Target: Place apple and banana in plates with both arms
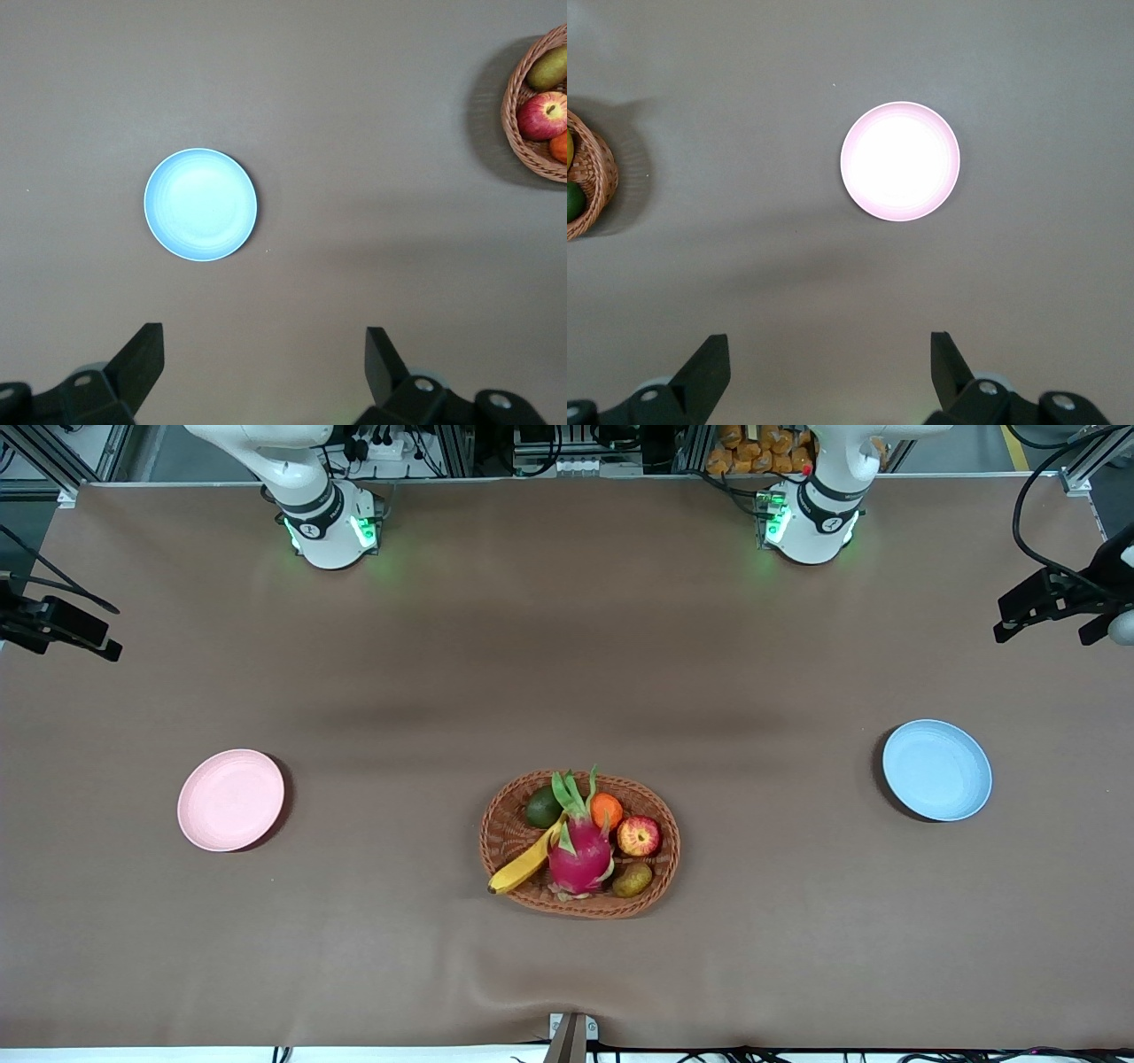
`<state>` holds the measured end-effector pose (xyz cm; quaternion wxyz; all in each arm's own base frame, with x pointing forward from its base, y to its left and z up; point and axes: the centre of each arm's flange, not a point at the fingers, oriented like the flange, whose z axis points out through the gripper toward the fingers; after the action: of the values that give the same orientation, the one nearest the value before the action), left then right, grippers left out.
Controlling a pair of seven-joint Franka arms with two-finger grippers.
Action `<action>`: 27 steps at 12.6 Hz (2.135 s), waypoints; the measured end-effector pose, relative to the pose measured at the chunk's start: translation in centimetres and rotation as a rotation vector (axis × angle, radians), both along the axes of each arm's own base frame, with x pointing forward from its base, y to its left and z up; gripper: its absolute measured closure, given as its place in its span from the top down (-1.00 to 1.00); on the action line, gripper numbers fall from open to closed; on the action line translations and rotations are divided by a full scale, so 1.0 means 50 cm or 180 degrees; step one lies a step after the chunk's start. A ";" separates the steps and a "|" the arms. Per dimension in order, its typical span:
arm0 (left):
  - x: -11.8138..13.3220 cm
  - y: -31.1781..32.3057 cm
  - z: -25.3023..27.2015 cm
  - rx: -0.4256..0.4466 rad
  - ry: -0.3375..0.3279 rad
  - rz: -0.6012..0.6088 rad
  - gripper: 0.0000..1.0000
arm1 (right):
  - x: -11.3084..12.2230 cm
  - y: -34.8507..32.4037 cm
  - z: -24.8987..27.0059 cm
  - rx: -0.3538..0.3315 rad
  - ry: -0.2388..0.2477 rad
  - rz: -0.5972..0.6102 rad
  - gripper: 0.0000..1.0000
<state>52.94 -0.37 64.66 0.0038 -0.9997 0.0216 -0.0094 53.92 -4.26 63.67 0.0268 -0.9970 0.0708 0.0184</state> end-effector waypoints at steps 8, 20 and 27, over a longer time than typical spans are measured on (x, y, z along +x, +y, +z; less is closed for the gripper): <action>0.000 0.002 -0.004 0.0001 0.0030 0.0006 1.00 | 0.001 0.000 0.003 0.0006 -0.0021 -0.0001 1.00; 0.124 -0.081 -0.207 -0.0173 0.0461 -0.0145 1.00 | 0.000 0.008 -0.002 0.0046 0.0019 0.0015 1.00; 0.220 -0.230 -0.327 -0.0170 0.0396 -0.0474 1.00 | 0.105 0.156 -0.153 0.0083 0.0105 0.0260 1.00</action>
<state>63.92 -11.90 48.29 -0.0249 -0.9937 0.0957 0.0519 59.15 3.54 56.01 0.0379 -0.9981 0.0303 0.0368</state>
